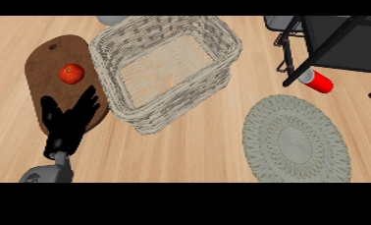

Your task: Pick the squash from the placemat and place it in the tiered shelf

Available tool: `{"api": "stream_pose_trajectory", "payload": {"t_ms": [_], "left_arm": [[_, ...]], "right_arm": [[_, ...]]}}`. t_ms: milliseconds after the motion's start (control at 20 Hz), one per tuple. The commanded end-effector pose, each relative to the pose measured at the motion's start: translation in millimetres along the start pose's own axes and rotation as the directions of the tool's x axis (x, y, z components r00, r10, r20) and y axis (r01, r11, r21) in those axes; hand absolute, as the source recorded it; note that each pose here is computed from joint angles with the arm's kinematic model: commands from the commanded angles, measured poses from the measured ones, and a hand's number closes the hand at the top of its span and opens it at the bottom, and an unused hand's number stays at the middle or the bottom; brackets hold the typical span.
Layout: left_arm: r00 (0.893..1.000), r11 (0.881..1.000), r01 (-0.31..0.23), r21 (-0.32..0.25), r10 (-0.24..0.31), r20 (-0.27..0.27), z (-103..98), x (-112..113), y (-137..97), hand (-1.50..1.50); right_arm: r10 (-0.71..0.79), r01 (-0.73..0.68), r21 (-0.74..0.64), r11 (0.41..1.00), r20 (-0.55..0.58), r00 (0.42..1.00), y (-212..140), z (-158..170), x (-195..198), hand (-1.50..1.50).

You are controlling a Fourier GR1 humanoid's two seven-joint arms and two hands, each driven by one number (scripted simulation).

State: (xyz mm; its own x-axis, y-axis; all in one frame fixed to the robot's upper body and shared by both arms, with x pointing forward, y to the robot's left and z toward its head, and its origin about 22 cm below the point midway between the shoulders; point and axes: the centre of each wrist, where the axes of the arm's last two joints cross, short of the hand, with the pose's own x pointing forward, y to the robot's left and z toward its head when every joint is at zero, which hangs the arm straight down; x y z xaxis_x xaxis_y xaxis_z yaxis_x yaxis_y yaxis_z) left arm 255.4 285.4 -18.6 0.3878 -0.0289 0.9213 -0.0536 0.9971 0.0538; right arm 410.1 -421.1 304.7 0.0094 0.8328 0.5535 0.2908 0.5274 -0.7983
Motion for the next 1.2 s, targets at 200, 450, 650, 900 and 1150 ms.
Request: {"api": "stream_pose_trajectory", "payload": {"t_ms": [200,450,650,900,1150], "left_arm": [[0.999,1.0,0.002,0.008,-0.002,-0.052,-11.3,8.8,-2.6,0.0],[0.999,1.0,-0.005,-0.006,0.005,-0.052,2.7,-8.0,2.3,0.0],[0.999,1.0,0.004,0.015,-0.004,-0.042,-9.2,-5.4,8.6,0.0],[0.999,1.0,-0.006,0.004,0.006,-0.042,-10.1,-7.4,-1.8,0.0],[0.999,1.0,-0.007,-0.012,0.007,-0.044,-11.5,2.1,5.7,0.0]], "right_arm": [[0.12,-0.12,0.02,0.993,0.017,0.993,0.9,-3.4,-1.3,1.5],[-0.204,0.195,-0.099,0.976,-0.096,0.974,0.5,-4.3,-12.0,-1.5],[-0.33,0.316,-0.153,0.936,-0.078,0.941,-4.6,-9.2,-2.6,-1.5],[-0.523,0.509,-0.167,0.844,-0.054,0.85,-27.8,-8.5,1.6,-1.5],[-0.643,0.609,-0.276,0.743,-0.044,0.764,-49.1,-0.8,-11.2,-1.5]]}}
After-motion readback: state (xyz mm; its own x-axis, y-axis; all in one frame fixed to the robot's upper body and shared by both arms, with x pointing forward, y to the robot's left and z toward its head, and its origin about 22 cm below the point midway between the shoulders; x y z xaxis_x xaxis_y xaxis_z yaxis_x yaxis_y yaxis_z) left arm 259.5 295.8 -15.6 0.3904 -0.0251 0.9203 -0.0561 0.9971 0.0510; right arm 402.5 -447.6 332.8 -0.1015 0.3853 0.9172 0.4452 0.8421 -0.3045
